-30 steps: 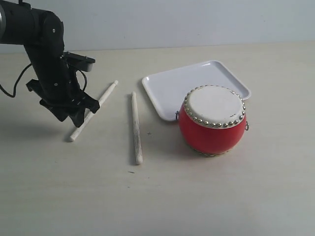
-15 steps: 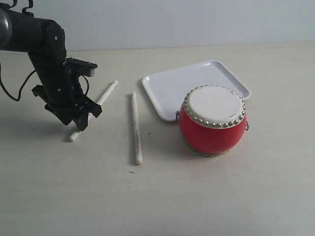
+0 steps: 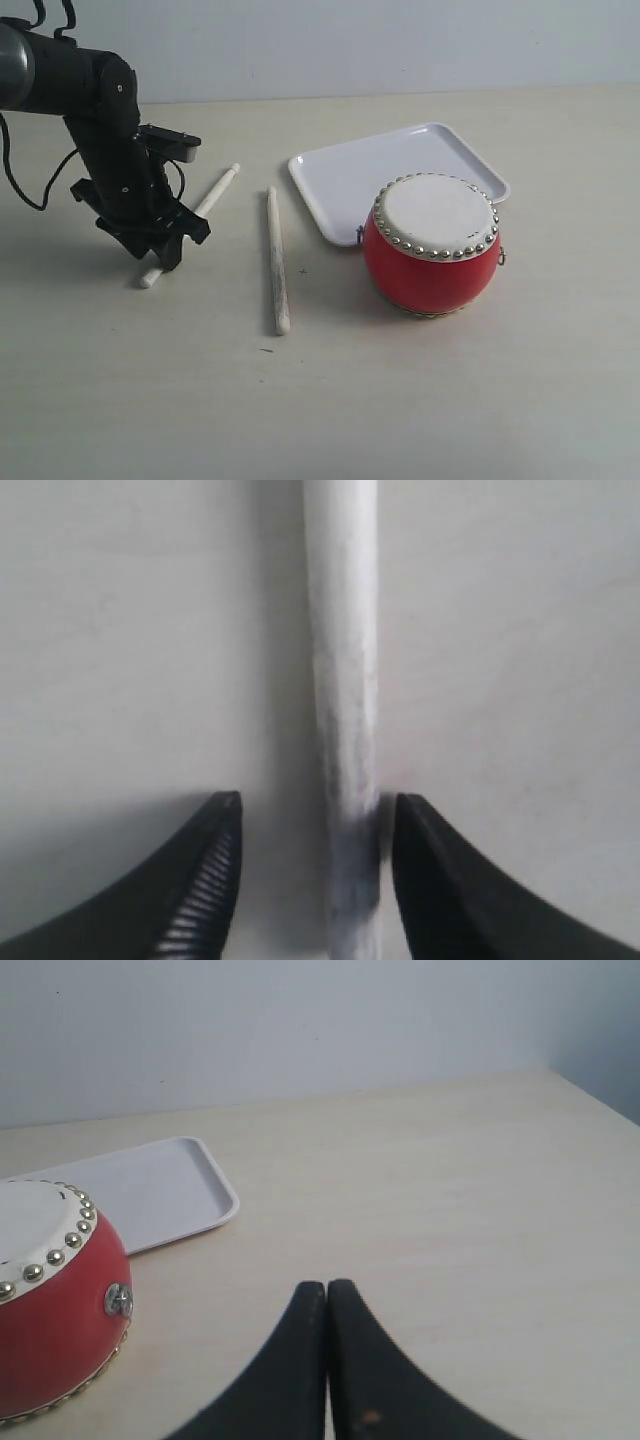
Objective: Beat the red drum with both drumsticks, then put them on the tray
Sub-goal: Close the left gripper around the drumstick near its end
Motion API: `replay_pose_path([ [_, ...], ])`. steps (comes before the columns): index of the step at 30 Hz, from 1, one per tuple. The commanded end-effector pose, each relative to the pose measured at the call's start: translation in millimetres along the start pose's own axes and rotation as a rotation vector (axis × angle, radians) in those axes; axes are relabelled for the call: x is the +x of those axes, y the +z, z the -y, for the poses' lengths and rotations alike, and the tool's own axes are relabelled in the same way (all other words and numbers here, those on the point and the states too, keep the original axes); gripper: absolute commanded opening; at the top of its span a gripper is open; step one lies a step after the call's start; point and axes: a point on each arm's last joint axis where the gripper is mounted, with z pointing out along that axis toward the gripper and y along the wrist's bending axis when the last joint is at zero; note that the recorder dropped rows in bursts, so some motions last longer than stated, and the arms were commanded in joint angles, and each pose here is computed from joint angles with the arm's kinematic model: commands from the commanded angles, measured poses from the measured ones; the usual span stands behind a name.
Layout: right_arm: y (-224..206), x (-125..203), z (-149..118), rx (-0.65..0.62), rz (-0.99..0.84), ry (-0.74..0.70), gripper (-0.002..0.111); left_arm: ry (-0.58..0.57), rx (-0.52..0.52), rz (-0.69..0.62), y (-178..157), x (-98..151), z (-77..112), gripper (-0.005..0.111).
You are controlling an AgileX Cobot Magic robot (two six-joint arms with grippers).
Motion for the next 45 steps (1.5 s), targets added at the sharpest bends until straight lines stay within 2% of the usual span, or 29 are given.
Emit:
replay_pose_path([
  [1,0.6,0.0,0.2,0.004,0.01,0.005,0.0,-0.017,0.02,0.014,-1.6,-1.6,1.2,0.047],
  [45,0.6,0.0,0.2,0.004,0.01,0.005,0.0,-0.025,0.036,-0.013,0.0,1.1,2.6,0.044],
])
